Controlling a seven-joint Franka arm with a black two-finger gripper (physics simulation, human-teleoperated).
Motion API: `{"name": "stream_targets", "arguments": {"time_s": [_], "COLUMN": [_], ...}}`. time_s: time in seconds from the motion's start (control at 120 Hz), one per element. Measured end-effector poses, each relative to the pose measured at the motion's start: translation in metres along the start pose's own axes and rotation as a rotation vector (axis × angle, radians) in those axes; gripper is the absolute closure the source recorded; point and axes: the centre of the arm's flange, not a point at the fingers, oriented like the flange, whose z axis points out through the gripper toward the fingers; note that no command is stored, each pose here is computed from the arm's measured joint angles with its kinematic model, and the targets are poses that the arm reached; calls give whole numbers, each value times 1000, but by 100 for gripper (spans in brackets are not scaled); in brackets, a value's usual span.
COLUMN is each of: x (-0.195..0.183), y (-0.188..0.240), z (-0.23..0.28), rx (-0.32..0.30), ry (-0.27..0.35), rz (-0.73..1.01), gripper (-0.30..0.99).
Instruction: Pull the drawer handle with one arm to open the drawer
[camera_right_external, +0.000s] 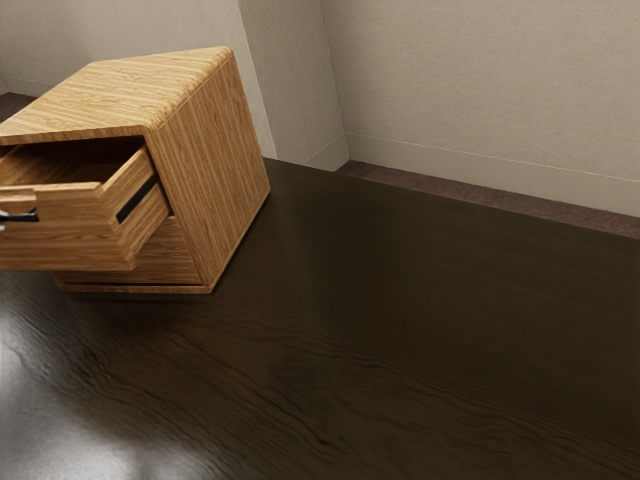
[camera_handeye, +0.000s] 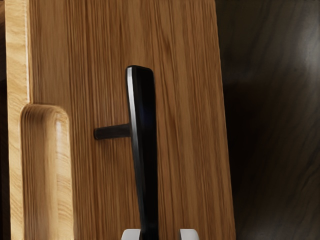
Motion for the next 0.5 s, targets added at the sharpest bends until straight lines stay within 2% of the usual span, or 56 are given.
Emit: {"name": "stream_targets", "arguments": {"time_s": [0.233, 0.5], "x": [-1, 15], "y": [10, 15], "z": [-5, -7], "rx": [-10, -16], "ry": [-7, 9], "rz": [6, 38], "gripper": [68, 67]}}
